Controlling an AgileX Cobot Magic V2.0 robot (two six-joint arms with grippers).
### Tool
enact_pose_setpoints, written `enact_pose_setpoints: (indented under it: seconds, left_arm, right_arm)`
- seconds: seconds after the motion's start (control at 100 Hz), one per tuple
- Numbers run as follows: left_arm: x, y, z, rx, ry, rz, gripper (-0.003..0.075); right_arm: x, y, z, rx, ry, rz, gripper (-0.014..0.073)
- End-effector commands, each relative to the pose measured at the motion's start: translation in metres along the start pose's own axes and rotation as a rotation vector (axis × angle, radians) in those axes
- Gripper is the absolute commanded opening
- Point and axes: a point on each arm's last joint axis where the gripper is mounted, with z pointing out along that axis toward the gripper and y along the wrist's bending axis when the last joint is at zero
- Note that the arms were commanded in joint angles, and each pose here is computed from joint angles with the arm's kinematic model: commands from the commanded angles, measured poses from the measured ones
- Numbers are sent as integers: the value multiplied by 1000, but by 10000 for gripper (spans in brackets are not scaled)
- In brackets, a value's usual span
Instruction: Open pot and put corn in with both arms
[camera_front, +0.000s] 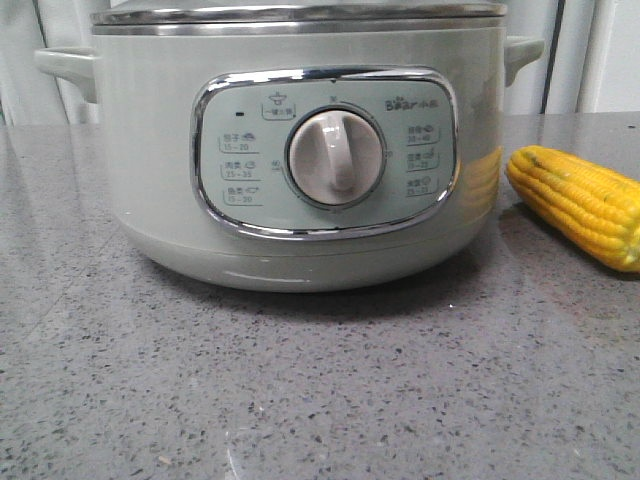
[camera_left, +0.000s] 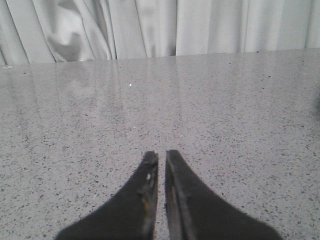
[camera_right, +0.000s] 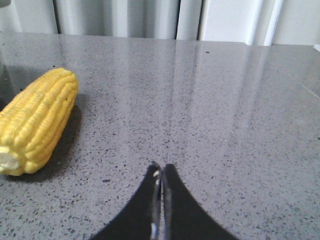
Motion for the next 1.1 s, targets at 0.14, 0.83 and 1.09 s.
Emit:
enact_pose_setpoints:
  seconds: [0.14, 0.83, 1.09]
  left_arm:
    - [-4, 1, 2, -4, -99, -72, -20]
    - [-109, 4, 20, -2, -181, -140, -20]
    - [-111, 5, 30, -12, -177, -140, -20]
  right_arm:
    - [-13, -3, 5, 31, -161, -19, -64]
    - [-82, -7, -16, -6, -31, -10, -63]
    - [-102, -8, -5, -22, 80, -10, -63]
